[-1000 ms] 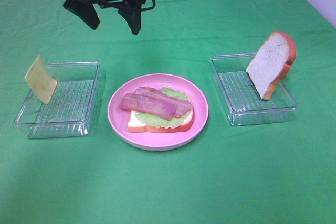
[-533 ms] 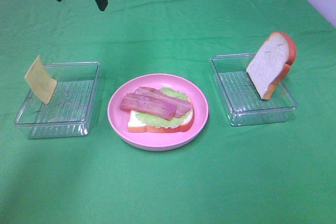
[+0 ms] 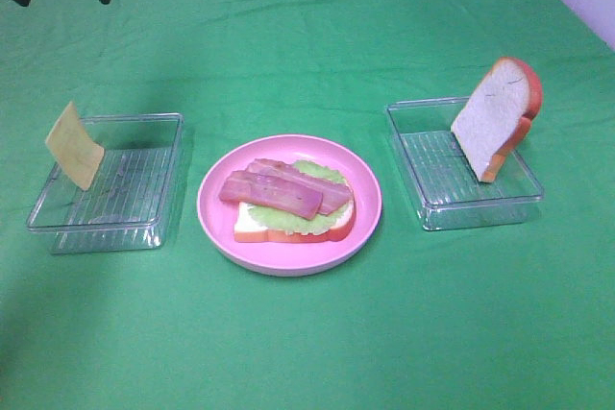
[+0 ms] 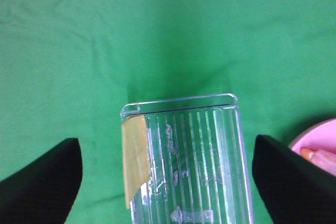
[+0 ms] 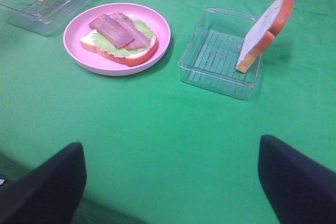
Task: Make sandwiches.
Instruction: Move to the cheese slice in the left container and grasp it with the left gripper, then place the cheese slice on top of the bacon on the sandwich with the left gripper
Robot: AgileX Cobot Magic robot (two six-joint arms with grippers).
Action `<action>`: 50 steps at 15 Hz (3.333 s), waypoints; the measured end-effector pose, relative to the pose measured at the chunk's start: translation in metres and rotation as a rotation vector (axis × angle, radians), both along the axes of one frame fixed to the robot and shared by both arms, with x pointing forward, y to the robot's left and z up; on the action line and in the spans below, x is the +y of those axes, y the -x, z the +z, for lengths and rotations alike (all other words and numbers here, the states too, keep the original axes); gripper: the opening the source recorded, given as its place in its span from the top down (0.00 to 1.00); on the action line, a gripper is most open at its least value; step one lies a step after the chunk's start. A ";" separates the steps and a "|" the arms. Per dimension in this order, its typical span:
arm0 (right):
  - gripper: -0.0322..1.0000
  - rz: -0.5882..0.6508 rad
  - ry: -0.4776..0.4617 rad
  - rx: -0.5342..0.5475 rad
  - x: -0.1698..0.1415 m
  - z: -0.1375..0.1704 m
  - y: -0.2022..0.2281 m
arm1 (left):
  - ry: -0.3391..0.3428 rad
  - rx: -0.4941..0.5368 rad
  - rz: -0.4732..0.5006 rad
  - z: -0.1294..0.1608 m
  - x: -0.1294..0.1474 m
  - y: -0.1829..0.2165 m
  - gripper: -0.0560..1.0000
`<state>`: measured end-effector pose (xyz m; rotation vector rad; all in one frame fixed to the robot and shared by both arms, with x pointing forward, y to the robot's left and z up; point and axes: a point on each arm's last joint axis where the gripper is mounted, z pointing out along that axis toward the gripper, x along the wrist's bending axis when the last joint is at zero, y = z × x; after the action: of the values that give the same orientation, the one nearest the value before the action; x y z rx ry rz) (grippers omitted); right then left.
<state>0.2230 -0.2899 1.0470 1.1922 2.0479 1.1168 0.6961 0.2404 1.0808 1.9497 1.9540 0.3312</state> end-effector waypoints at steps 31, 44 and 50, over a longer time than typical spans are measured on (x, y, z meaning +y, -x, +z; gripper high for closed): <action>0.15 0.000 0.000 0.000 0.000 0.000 0.000 | -0.008 0.353 0.085 -0.134 0.025 0.000 0.94; 0.15 0.000 0.000 0.000 0.000 0.000 0.000 | 0.575 0.128 -0.248 -0.057 -0.061 0.012 0.94; 0.15 0.000 0.000 0.000 0.000 0.000 0.000 | 0.602 0.144 -0.444 -0.084 -0.168 0.036 0.94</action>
<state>0.2230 -0.2899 1.0470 1.1922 2.0479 1.1168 0.6605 0.0724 0.9971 1.9344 1.3998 -0.4713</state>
